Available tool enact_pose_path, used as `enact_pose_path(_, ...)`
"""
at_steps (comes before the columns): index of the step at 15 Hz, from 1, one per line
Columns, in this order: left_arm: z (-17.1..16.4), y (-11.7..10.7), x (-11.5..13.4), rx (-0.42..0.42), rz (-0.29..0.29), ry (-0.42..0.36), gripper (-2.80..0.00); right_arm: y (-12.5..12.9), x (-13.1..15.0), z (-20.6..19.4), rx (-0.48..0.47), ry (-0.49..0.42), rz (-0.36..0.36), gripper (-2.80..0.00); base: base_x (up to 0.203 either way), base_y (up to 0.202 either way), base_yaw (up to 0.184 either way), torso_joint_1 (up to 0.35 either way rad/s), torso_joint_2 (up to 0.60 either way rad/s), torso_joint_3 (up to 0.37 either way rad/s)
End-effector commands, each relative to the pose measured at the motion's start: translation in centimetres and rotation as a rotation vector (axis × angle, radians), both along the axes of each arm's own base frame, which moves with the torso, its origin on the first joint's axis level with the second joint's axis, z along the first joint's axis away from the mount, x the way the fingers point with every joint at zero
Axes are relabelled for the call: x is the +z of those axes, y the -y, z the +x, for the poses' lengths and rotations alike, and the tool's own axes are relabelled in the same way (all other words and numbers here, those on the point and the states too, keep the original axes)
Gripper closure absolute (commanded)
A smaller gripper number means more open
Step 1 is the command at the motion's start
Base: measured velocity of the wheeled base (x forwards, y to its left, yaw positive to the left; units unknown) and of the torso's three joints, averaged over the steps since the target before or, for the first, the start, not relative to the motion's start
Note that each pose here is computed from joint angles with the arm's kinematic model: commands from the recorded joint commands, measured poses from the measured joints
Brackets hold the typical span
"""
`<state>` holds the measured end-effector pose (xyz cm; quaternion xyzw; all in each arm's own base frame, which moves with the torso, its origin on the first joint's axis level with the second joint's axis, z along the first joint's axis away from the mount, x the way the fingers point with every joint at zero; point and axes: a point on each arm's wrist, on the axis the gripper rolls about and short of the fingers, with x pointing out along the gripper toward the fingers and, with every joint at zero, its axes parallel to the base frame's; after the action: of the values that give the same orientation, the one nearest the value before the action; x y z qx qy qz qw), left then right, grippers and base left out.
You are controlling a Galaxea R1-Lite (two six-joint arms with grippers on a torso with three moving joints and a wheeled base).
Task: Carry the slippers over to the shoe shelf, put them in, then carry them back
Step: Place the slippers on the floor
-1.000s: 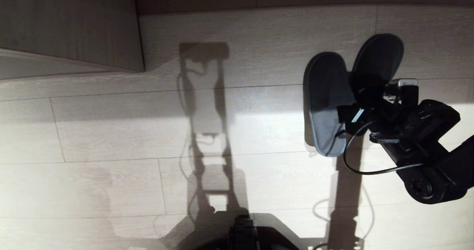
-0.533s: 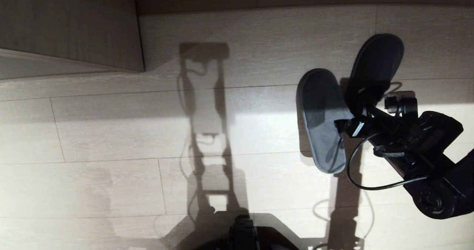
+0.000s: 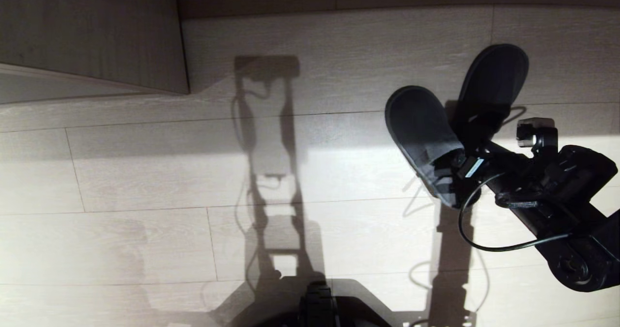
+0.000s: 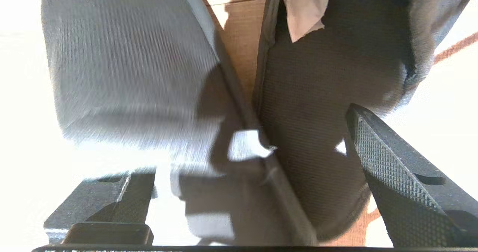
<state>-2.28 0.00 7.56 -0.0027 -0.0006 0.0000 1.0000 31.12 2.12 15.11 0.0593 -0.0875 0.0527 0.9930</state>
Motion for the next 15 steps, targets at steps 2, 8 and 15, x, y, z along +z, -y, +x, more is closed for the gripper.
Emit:
enact_pose_path(2, 0.0, 0.0, 0.0, 0.001, -0.001, 0.002, 0.00, 0.1, 0.0, -0.6, 0.002, -0.009, -0.014, -2.80, 0.000, 0.000, 0.000, 0.000, 0.00, 0.000)
enact_pose_path(8, 0.0, 0.0, 0.0, 0.001, 0.001, 0.001, 0.00, 0.2, -1.4, -3.1, -0.005, -0.083, -0.112, -2.80, 0.000, 0.000, 0.000, 0.000, 0.00, 0.000)
enact_pose_path(15, 0.0, 0.0, 0.0, 0.000, 0.001, 0.002, 0.00, -1.3, 1.3, -7.3, 0.083, 0.006, -0.105, -2.80, 0.000, 0.000, 0.000, 0.000, 0.00, 0.000)
